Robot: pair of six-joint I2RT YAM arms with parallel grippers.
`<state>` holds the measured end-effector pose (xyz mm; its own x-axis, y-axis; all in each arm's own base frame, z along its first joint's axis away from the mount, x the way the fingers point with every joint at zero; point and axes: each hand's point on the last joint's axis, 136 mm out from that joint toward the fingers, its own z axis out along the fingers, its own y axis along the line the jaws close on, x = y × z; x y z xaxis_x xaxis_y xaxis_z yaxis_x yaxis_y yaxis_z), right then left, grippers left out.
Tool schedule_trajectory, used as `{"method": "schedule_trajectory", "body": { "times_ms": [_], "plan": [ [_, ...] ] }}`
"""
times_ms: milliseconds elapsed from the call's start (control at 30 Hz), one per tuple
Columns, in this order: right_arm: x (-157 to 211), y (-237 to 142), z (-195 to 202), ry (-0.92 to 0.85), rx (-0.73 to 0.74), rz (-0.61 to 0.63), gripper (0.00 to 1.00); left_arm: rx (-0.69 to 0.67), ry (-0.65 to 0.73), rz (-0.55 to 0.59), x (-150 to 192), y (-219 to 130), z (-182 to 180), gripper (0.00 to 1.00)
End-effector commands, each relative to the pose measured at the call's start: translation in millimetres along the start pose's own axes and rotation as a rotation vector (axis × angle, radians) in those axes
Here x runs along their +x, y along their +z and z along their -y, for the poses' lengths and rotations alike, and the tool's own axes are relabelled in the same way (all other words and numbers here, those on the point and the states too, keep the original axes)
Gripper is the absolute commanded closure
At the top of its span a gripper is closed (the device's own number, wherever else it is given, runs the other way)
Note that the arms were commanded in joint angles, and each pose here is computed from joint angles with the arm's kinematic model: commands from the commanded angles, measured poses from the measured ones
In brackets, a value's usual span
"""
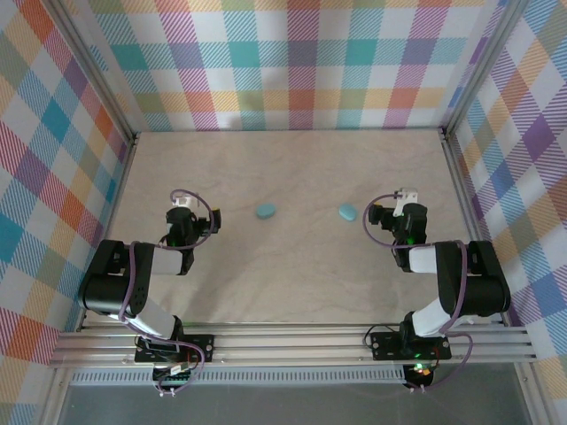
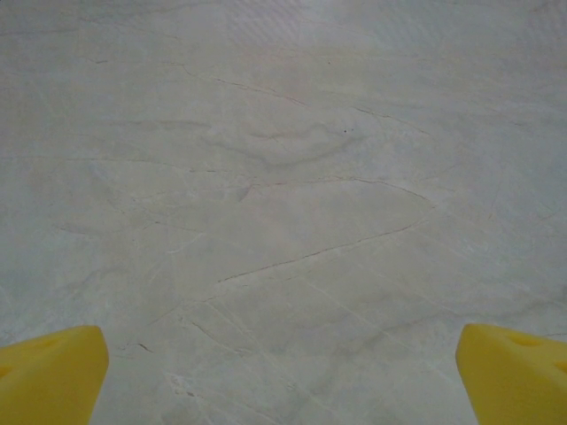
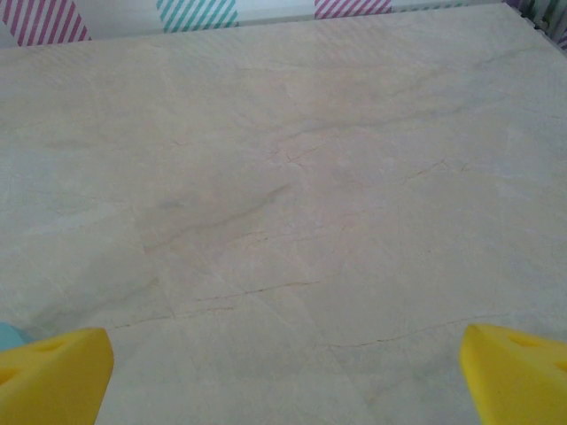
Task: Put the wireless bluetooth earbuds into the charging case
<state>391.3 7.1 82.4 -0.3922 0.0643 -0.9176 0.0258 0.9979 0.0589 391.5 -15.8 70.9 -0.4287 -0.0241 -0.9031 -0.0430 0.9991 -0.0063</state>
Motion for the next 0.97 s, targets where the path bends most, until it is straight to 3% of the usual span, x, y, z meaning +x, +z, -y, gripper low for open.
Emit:
{"method": "schedule_trajectory", "body": {
  "times_ms": [0, 933],
  "plan": [
    [-12.2, -0.1, -0.2, 0.001, -0.011, 0.045, 0.00, 0.011, -0.022, 0.026, -10.5, 1.9, 0.1, 0.00],
    [-11.5, 1.4, -7.0, -0.016, -0.047, 0.035, 0.00, 0.013, -0.024, 0.025, -10.6, 2.3, 0.1, 0.00]
  ]
}}
